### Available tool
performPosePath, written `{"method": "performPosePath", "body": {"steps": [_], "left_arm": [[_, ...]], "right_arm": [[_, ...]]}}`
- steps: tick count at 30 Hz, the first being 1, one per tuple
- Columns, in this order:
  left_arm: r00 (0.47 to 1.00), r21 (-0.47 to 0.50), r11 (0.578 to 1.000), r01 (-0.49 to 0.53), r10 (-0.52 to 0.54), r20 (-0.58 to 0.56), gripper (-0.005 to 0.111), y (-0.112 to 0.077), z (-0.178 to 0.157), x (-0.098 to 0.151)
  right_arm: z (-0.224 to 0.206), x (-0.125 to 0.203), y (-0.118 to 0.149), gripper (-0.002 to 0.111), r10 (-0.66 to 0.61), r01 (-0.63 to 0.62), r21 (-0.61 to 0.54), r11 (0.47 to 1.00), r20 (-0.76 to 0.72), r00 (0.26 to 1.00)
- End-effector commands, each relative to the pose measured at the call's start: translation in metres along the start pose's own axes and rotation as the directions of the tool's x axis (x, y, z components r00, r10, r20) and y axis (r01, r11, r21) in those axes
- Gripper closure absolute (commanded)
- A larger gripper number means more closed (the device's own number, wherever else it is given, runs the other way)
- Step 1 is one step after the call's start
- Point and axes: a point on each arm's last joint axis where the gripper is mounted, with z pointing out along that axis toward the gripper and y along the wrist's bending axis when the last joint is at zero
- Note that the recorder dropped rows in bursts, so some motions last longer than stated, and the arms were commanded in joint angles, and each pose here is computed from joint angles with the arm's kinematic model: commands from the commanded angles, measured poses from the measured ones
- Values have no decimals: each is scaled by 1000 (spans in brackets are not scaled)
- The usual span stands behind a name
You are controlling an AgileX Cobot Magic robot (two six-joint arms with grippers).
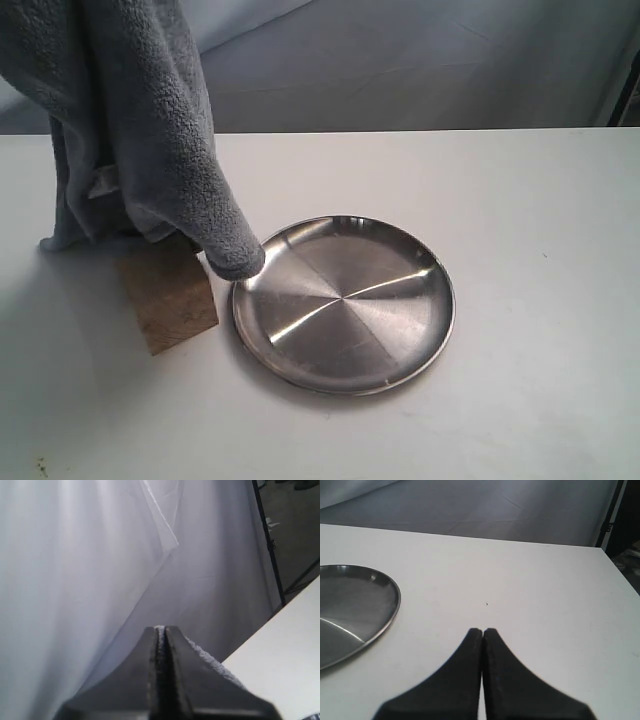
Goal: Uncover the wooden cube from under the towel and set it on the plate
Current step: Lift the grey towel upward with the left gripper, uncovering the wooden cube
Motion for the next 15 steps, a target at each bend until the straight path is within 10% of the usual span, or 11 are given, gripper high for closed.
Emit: {"method": "performPosePath", "body": {"steps": [1, 15], "left_arm": [[998, -37, 999, 13, -11, 57, 107, 3, -12, -10], [988, -151, 985, -82, 101, 121, 107, 9, -44, -27]], "right_arm": [[0, 1, 0, 108, 4, -4, -2, 1000, 2, 1000], [0, 1, 0, 108, 4, -4, -2, 1000, 2, 1000]]}}
